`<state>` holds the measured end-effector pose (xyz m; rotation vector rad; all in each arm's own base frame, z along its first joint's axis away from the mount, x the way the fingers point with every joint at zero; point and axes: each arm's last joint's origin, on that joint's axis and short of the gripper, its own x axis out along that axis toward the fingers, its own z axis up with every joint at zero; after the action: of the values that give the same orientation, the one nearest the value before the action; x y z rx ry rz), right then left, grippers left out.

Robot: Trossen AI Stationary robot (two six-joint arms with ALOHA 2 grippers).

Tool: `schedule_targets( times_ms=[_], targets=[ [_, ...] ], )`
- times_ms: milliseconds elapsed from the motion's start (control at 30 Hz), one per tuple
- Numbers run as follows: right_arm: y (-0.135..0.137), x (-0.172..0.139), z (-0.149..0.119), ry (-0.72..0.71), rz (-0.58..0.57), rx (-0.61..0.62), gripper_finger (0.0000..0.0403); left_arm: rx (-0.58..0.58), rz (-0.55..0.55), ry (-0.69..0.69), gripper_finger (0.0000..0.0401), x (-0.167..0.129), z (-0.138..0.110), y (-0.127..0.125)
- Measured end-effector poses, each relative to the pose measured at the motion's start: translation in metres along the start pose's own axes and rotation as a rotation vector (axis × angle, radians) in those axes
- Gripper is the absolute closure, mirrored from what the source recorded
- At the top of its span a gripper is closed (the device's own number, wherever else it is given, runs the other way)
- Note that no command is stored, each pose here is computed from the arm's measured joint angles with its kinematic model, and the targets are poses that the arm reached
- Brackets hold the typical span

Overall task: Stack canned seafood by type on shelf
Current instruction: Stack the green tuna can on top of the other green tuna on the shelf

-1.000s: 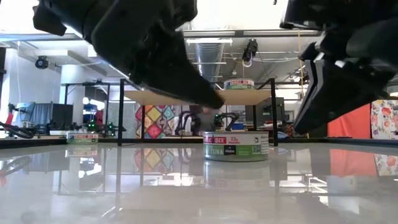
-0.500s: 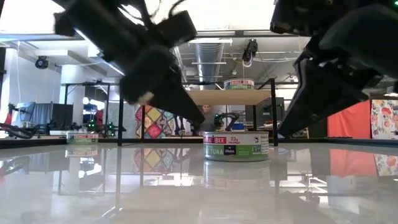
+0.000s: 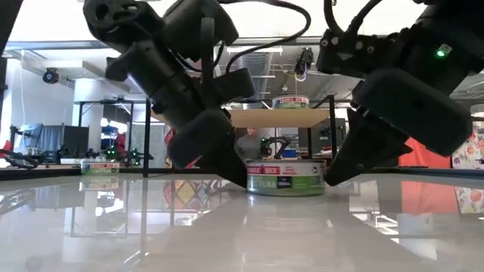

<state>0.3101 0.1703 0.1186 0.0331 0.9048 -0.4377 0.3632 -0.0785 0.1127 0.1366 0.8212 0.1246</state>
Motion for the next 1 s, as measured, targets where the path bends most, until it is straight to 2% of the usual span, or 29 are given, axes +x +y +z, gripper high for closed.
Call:
schedule_targets(
  times_ms=[133,367,533,667,767,1000],
  targets=[
    [-0.005,0.003,0.003,0.029,0.007,-0.037,0.0390,0.013,0.024,-0.001,0.0292,-0.006,-0.003,-0.016],
    [0.000,-0.006,0.011,0.098,0.066,-0.146,0.0390,0.031,-0.030,0.073,0.0291,-0.025,-0.008,-0.030],
    [0.001,-0.016,0.016,0.094,0.087,-0.157,0.0390,0.042,-0.039,0.133,0.0277,-0.040,-0.012,-0.036],
    [0.001,-0.019,0.016,0.093,0.093,-0.161,0.0390,-0.002,-0.055,0.135,0.0231,-0.044,-0.014,-0.041],
    [0.002,-0.020,0.015,0.106,0.111,-0.157,0.0390,-0.055,-0.152,0.108,0.0181,-0.039,-0.015,-0.046],
    [0.009,-0.026,0.008,0.140,0.160,-0.117,0.0390,-0.079,-0.160,0.047,0.0056,-0.018,-0.028,-0.040]
  ],
)
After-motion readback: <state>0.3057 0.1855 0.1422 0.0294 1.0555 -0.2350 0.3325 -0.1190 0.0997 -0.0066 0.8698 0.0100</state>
